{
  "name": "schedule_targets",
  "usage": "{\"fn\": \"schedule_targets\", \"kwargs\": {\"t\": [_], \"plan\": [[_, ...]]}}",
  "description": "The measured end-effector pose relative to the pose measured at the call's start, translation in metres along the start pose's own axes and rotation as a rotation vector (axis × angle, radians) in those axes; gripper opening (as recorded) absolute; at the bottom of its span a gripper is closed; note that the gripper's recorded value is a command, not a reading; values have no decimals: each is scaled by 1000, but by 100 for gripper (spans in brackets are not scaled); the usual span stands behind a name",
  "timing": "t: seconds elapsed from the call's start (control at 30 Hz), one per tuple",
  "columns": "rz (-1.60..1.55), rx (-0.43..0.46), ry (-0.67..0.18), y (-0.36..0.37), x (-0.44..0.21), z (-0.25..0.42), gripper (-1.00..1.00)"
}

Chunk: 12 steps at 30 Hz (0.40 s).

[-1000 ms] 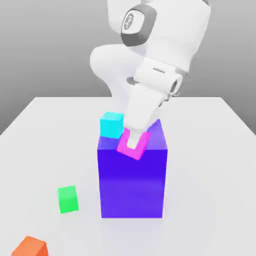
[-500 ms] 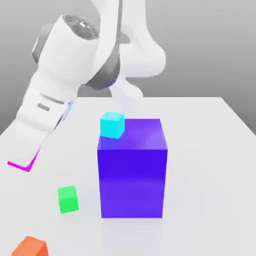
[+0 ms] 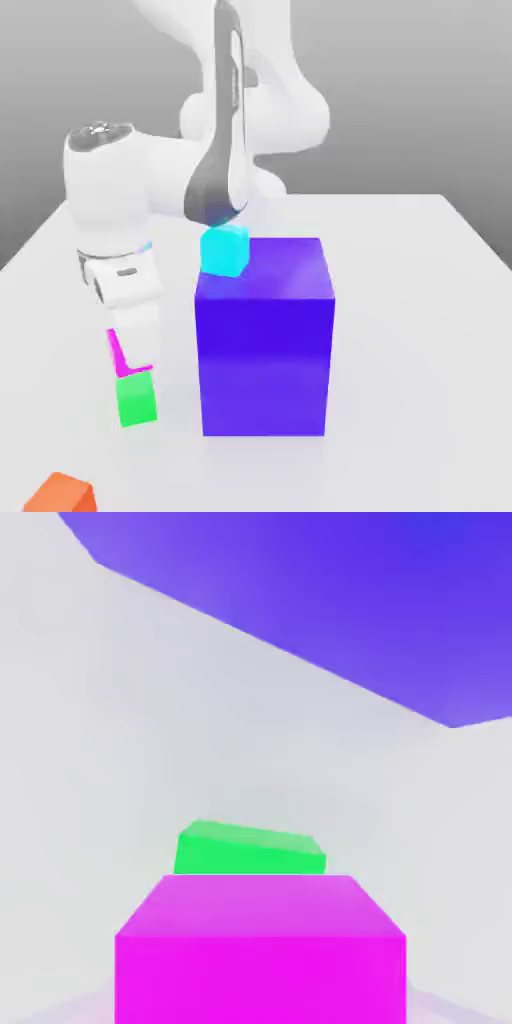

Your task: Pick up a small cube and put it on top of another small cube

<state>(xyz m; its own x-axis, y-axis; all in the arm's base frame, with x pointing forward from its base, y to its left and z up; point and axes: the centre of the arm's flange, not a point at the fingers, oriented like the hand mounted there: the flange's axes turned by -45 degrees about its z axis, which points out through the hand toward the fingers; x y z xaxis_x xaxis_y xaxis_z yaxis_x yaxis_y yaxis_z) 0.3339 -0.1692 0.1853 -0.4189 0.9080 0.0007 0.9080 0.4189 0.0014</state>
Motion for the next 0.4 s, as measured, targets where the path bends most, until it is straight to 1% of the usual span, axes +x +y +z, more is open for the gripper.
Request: {"fn": "schedule_targets", "kwargs": {"t": [0.23,0.4], "plan": [[1,0,-1,-1,0,3,100],[6,-2,3,-1,-1,-44,100]]}}
